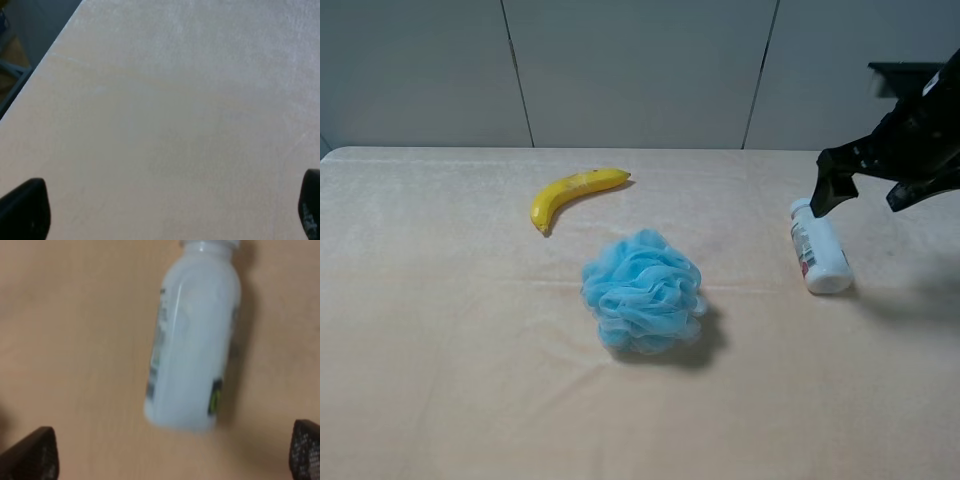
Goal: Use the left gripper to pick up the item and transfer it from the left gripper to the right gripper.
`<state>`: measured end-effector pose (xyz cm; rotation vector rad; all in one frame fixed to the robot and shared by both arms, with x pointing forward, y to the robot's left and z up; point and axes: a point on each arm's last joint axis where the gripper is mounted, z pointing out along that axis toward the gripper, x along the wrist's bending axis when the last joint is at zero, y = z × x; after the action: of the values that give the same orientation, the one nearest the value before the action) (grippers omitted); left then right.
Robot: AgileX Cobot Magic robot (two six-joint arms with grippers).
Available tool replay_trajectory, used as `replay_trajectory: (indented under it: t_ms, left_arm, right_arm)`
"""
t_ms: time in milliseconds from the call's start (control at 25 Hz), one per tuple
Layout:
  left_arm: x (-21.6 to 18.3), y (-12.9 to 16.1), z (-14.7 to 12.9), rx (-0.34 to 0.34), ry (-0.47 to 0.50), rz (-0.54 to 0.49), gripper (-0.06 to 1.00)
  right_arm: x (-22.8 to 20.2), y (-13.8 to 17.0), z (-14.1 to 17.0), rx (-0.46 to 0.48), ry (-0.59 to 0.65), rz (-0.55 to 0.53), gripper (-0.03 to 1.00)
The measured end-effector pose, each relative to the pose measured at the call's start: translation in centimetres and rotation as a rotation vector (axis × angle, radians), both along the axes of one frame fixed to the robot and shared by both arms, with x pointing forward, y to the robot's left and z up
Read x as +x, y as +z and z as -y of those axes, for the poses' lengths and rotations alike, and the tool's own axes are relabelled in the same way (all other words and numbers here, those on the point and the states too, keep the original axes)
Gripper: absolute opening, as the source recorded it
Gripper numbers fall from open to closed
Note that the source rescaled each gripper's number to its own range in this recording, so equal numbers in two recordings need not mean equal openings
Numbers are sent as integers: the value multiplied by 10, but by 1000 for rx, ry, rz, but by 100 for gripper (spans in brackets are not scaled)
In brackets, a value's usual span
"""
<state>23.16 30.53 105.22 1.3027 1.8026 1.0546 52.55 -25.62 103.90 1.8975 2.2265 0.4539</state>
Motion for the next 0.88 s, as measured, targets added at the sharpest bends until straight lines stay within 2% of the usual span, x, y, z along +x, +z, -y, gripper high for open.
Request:
replay_trajectory:
  t_ms: [280, 400, 640, 880]
  left_arm:
    - [0, 0, 0, 0, 0, 0, 100]
    - [0, 0, 0, 0, 0, 0, 100]
    - [0, 0, 0, 0, 0, 0, 100]
    - [0, 0, 0, 0, 0, 0, 100]
  right_arm:
    - [-71, 68, 8, 16, 9, 65, 100]
    - [-109, 79, 12, 30, -8, 88, 100]
    - [-192, 58, 22, 83, -71, 177, 100]
    - [-257, 33, 30, 115, -69, 357, 100]
